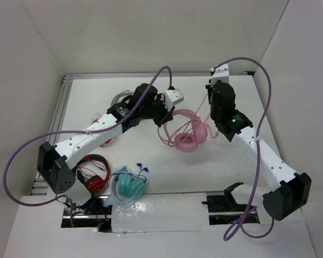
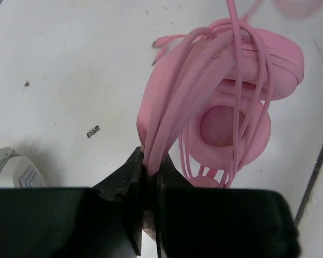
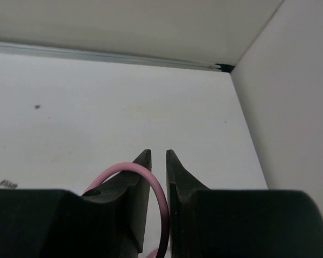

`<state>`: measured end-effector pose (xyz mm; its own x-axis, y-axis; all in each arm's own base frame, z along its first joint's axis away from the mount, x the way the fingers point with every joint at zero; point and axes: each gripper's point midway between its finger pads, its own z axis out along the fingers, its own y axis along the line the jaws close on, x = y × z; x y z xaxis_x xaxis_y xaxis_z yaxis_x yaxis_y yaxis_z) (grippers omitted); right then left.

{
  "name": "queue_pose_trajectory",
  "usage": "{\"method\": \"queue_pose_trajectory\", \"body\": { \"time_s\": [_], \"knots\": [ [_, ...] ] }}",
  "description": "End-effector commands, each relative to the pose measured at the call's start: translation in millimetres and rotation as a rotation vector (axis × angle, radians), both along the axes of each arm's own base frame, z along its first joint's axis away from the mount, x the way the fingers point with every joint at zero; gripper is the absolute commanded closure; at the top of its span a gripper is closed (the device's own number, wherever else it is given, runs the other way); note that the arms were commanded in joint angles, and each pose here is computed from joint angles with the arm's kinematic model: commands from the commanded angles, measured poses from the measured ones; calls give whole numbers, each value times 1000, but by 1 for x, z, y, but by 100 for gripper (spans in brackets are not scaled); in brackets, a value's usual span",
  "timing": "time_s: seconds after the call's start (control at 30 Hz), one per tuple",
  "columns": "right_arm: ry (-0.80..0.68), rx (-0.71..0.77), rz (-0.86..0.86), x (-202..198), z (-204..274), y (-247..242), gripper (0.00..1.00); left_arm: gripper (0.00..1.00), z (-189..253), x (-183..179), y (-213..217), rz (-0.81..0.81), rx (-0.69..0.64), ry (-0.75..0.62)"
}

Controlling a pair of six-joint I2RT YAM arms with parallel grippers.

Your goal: Wrap the headphones

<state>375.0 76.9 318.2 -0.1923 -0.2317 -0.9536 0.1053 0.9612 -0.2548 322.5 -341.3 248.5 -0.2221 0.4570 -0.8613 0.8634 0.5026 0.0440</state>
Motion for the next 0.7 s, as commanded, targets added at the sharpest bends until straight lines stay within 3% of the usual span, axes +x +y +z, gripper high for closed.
{"method": "queue_pose_trajectory", "body": {
  "time_s": [0.0,0.17,0.3,0.4,0.67],
  "knots": [
    [-181,127,-108,15,66,-32,76,100,59,-33,-5,-144,-156,-105],
    [-210,200,-121,28,79,-58,70,100,67,-52,-2,-187,-190,-109],
    [-194,221,9,40,78,-39,70,100,83,-73,-4,-274,-249,-108],
    [-182,229,65,52,75,-30,71,100,92,-105,-7,-443,-306,-123],
    [-131,320,198,91,62,1,74,100,133,-139,-2,-576,-377,-140]
  ]
}}
